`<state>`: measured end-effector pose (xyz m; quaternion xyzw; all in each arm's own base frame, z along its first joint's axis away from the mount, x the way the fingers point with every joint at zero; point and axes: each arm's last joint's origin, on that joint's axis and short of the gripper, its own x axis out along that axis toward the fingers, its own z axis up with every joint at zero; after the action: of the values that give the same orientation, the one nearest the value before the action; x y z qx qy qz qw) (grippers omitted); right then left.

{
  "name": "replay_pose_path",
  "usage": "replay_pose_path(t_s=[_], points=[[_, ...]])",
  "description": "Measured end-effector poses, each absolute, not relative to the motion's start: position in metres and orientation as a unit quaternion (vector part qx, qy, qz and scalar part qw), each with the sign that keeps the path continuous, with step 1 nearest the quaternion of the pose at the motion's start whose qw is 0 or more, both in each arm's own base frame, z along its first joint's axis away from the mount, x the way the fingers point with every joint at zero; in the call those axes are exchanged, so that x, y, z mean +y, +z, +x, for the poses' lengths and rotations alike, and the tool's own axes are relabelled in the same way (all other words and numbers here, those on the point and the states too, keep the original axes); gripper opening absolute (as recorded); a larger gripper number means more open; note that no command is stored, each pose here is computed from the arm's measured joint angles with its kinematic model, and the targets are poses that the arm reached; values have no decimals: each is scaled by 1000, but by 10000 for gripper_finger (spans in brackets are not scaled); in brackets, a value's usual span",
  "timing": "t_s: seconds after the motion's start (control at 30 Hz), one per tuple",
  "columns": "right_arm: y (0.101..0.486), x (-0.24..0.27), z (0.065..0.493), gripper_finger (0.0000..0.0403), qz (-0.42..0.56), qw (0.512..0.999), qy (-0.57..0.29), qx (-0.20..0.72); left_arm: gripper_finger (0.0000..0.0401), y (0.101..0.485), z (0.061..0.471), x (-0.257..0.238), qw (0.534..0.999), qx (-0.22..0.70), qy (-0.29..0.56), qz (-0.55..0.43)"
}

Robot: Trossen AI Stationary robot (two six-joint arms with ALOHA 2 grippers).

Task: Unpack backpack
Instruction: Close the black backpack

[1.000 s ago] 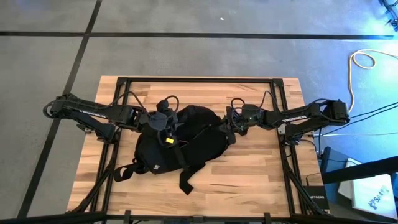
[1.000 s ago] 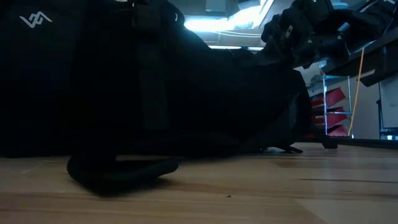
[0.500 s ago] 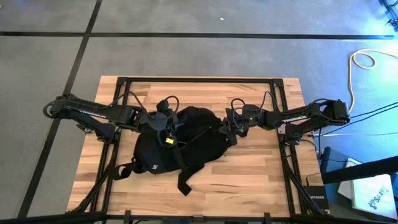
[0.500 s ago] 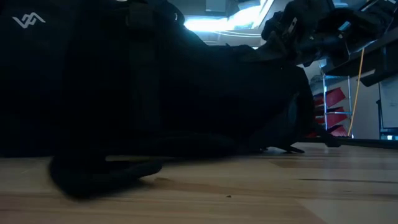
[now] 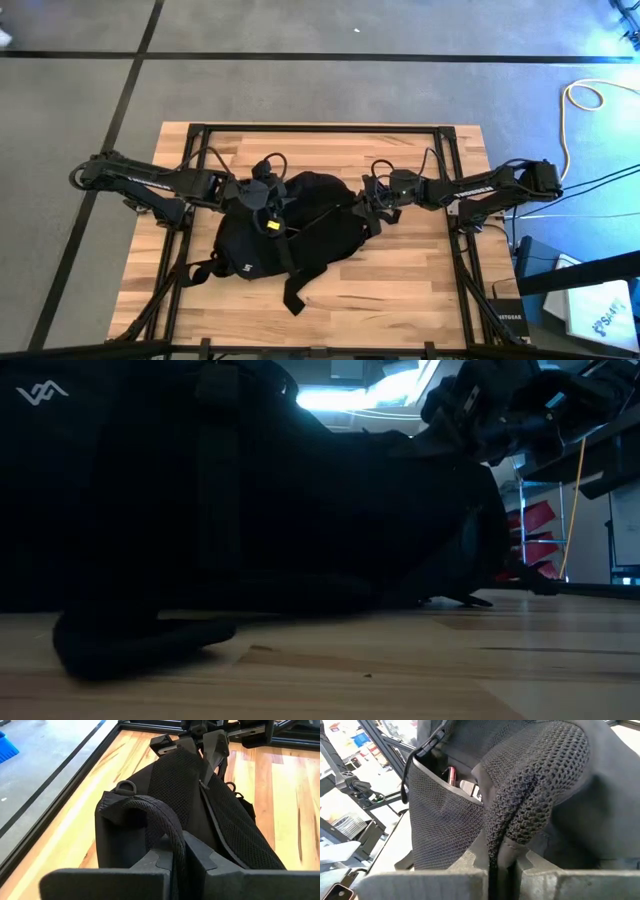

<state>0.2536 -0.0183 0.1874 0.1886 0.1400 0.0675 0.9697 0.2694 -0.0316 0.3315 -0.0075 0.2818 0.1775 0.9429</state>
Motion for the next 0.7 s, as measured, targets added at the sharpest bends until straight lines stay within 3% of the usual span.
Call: replay_pose_path(t_s=[0.53, 0.7], points=[[184, -20, 253, 0, 161, 975, 36, 149, 6, 331, 272, -29, 942, 279, 187, 4], [184, -20, 253, 0, 144, 977, 38, 149, 57, 324, 272, -27, 931, 298, 208, -33]])
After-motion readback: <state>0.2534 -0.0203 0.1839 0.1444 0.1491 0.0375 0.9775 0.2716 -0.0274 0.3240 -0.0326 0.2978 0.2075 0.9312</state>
